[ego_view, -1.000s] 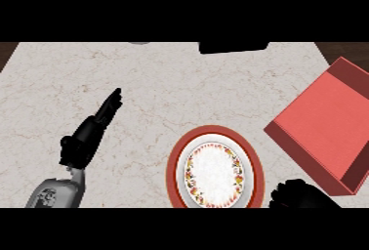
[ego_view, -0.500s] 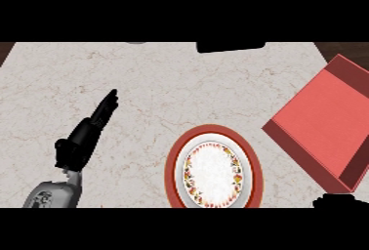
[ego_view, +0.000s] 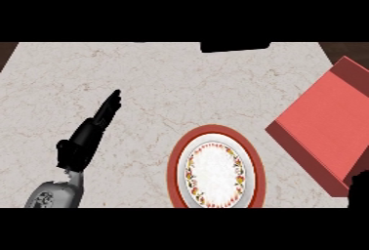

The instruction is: Pick the bell pepper from the plate and place it in the cardboard box

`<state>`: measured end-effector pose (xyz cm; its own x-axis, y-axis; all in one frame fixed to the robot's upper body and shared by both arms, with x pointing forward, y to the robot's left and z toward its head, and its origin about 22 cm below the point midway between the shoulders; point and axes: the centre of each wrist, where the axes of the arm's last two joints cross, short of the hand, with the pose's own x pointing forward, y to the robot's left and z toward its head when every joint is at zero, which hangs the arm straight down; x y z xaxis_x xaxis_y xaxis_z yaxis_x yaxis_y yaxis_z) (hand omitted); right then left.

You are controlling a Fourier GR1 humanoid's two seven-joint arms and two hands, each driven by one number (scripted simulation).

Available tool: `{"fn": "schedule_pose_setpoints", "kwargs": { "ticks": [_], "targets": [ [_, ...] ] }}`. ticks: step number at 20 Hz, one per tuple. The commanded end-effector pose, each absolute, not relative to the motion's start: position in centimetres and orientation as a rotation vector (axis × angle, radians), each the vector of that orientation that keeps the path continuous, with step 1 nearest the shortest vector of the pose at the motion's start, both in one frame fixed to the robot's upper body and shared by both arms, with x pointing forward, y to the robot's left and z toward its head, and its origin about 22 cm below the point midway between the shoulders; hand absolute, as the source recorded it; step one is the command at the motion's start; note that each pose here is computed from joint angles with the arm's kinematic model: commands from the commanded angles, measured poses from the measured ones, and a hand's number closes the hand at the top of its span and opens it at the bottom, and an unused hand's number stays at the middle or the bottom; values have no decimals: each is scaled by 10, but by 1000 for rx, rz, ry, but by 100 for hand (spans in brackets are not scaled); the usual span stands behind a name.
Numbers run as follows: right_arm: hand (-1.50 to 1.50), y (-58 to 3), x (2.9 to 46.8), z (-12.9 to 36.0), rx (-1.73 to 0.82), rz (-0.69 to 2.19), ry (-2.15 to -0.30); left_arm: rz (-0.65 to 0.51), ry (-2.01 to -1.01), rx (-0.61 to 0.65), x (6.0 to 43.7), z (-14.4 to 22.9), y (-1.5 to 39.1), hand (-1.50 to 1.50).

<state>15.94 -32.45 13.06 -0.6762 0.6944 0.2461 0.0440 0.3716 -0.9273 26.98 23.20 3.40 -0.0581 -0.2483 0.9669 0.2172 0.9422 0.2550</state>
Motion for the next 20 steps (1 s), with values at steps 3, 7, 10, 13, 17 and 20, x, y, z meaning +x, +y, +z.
{"fn": "schedule_pose_setpoints", "kwargs": {
  "ticks": [3,7,10,13,17,20],
  "targets": [
    [150,-349,183,158,-595,1241,-2004,-384,-1581,23,272,35,231,0],
    [150,-378,207,185,-556,1161,-2027,-396,-1580,21,274,39,227,0],
    [150,-413,226,221,-574,1080,-2035,-415,-1598,8,270,34,226,0],
    [150,-463,227,236,-588,1081,-2025,-410,-1583,-1,272,37,224,0],
    [150,-502,226,240,-667,1096,-1970,-456,-1615,-33,282,35,210,0],
    [150,-515,228,225,-696,1127,-1937,-465,-1603,-41,277,27,196,0]
  ]
}}
